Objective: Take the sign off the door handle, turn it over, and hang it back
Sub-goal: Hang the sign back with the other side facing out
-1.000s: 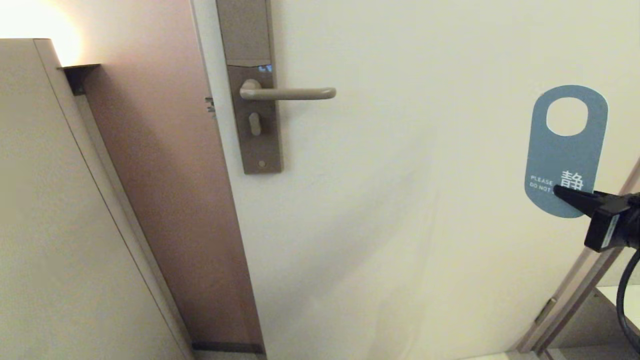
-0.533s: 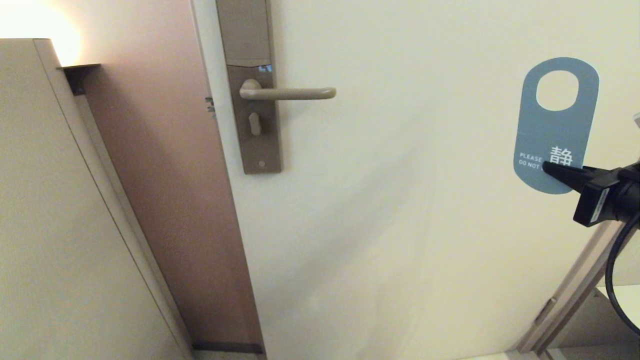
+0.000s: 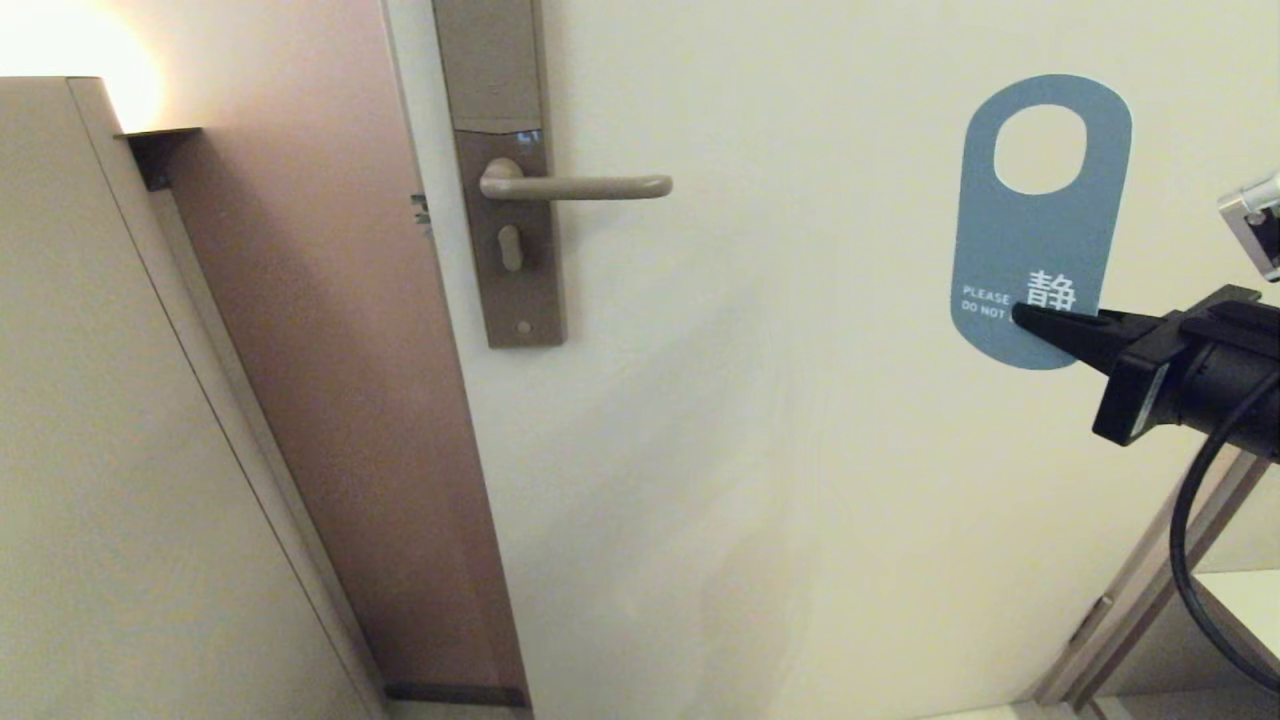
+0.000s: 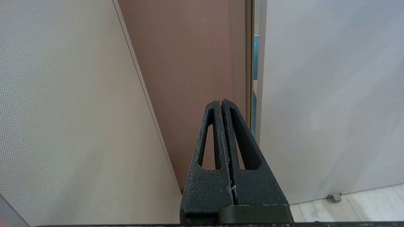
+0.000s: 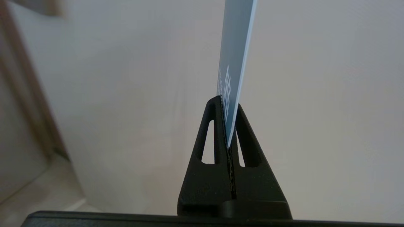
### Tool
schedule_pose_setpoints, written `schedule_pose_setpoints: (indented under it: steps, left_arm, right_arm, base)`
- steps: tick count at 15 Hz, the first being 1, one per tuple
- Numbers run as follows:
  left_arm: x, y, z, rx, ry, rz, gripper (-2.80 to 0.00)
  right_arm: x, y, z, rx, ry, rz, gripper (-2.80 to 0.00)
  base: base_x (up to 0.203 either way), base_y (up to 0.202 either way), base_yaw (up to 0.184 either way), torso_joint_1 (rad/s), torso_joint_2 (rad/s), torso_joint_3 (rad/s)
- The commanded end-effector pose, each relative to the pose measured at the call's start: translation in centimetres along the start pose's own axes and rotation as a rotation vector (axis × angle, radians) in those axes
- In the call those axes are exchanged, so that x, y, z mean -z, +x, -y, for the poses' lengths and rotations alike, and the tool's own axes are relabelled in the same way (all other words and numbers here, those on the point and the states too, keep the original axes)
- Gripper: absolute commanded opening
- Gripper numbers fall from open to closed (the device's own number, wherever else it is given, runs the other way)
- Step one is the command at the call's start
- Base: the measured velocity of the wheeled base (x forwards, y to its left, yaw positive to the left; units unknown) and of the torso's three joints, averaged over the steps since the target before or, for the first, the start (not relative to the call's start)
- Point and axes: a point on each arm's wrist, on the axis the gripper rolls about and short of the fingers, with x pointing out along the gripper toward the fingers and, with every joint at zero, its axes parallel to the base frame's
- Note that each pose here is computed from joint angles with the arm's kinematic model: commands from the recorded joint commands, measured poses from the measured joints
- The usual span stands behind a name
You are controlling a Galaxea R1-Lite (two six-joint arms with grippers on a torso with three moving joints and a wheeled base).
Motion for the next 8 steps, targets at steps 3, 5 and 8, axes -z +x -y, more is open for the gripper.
schedule_pose_setpoints:
  steps: [3,5,8]
  left_arm:
    - [0.0,0.0,0.0,0.000,0.000,-0.002,-2.80]
    - [0.0,0.0,0.0,0.000,0.000,-0.002,-2.80]
    - [0.0,0.0,0.0,0.000,0.000,-0.002,-2.80]
  right_arm:
    - [-1.0,2.8,-1.8,-0.098,-0.010,0.011,-2.80]
    - [-1.2,3.9,-2.7,-0.140,-0.012,0.011,-2.80]
    - [-1.6,5.4,-3.5,-0.173,-0.016,0.012,-2.80]
  base:
    - [0.000,0.000,0.000,0.000,0.00,0.000]
    - [0.000,0.000,0.000,0.000,0.00,0.000]
    - [0.000,0.000,0.000,0.000,0.00,0.000]
